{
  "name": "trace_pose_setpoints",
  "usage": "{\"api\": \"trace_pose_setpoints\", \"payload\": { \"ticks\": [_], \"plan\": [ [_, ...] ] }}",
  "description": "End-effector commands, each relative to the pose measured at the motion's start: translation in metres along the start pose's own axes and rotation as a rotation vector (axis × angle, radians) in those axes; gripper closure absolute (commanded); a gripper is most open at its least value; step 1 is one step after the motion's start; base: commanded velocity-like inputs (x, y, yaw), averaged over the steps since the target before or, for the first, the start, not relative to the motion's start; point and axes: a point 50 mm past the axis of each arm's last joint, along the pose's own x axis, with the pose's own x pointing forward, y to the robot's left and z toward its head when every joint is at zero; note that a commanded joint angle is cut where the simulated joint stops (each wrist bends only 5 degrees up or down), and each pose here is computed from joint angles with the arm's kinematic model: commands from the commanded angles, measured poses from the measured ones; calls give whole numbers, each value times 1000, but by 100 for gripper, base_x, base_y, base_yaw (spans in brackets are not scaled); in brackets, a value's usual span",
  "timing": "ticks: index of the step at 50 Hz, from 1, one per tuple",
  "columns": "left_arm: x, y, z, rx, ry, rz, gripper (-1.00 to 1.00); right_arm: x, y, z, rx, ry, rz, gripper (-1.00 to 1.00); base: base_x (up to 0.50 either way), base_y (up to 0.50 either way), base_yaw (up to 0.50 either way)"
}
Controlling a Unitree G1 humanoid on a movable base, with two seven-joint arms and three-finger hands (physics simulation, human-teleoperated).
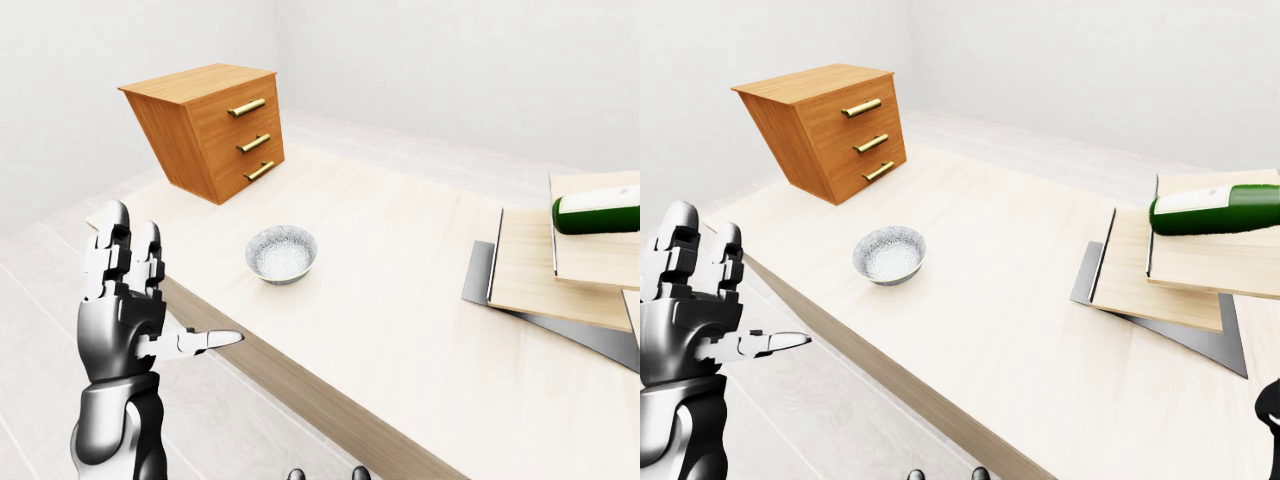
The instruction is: Put the wine bottle on the wine rack.
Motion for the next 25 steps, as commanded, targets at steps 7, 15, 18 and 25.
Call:
{"api": "trace_pose_setpoints", "payload": {
  "ticks": [7, 15, 18, 25],
  "plan": [
    [-1, -1, 1, 1, -3, -2, -100, -13, -36, -15, -224, 124, -119, 100, 0, 0, 0],
    [-1, -1, -1, 0, 6, -3, -100, -14, -39, -16, -236, 131, -124, 100, 0, 0, 0],
    [-1, 0, -1, 0, 10, -3, -100, -14, -39, -16, -238, 131, -124, 93, 0, 0, 0],
    [-1, 0, -2, 1, 9, -2, -100, -15, -41, -16, -246, 135, -123, 80, 0, 0, 0]
  ]
}}
